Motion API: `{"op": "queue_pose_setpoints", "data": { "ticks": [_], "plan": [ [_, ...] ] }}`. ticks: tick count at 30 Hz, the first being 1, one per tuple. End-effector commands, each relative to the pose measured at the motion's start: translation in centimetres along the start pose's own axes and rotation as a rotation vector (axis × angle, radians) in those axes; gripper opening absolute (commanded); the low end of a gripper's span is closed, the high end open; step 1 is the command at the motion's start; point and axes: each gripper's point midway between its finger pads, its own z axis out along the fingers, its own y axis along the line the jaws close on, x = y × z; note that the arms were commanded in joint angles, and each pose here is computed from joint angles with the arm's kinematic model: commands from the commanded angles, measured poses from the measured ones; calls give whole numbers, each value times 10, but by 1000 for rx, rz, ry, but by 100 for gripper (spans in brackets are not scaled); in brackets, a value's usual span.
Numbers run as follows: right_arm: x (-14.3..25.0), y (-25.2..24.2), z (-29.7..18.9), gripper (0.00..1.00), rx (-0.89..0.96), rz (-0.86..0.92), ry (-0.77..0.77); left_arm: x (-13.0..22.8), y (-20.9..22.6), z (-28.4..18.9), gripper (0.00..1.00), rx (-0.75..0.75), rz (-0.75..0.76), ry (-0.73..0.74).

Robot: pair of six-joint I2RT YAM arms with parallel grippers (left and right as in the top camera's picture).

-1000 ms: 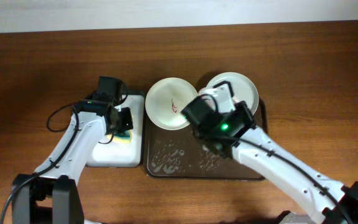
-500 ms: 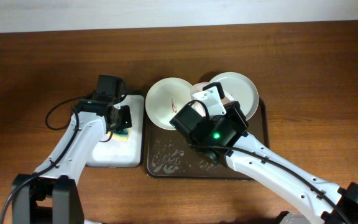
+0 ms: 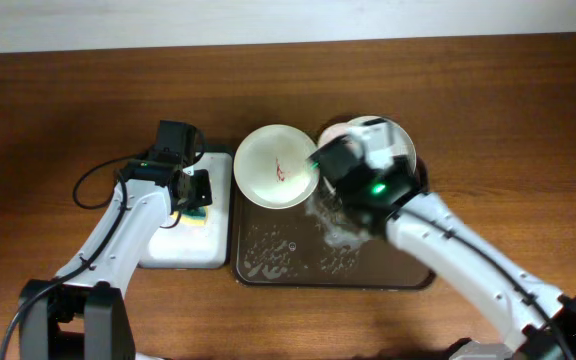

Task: Clean dirty plates on tray and stack at the side
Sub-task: 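Carry the plate right and set it on the table beside the tray, then move the right gripper to the back-left plate and grip its rim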

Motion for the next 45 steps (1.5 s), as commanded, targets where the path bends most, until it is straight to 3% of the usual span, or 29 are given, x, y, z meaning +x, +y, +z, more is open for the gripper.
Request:
{"op": "queue_pose_setpoints", "data": {
  "ticks": [1, 6, 12, 17, 22, 24, 26, 28, 33, 40, 45],
  "plan": [
    [2, -21, 26, 4, -168, 248, 140, -7, 2, -9, 0, -4, 14, -34],
    [24, -84, 73, 4, -270, 569, 315, -7, 2, -9, 0, -4, 14, -34],
    [70, -163, 112, 4, -205, 841, 431, -7, 2, -9, 0, -3, 14, -35],
    [107, -186, 136, 4, -155, 906, 526, -7, 2, -9, 0, -3, 13, -35],
    [116, -185, 150, 4, -163, 929, 559, -6, 2, -9, 0, -4, 14, -32],
    [111, -180, 151, 11, -200, 935, 549, -6, 1, -9, 0, -2, 17, -34],
    [104, -172, 150, 28, -263, 945, 538, -6, -2, -9, 0, 1, 25, -34],
    [90, -157, 146, 43, -394, 909, 505, -6, -3, -9, 0, 1, 26, -35],
    [42, -95, 116, 47, -777, 661, 364, -6, -3, -9, 0, 1, 26, -36],
    [10, 0, 73, 50, -942, 256, 255, -6, -3, -9, 0, 2, 26, -35],
    [-8, 59, 47, 56, -973, 64, 162, -6, -3, -9, 0, 2, 21, -35]
  ]
}}
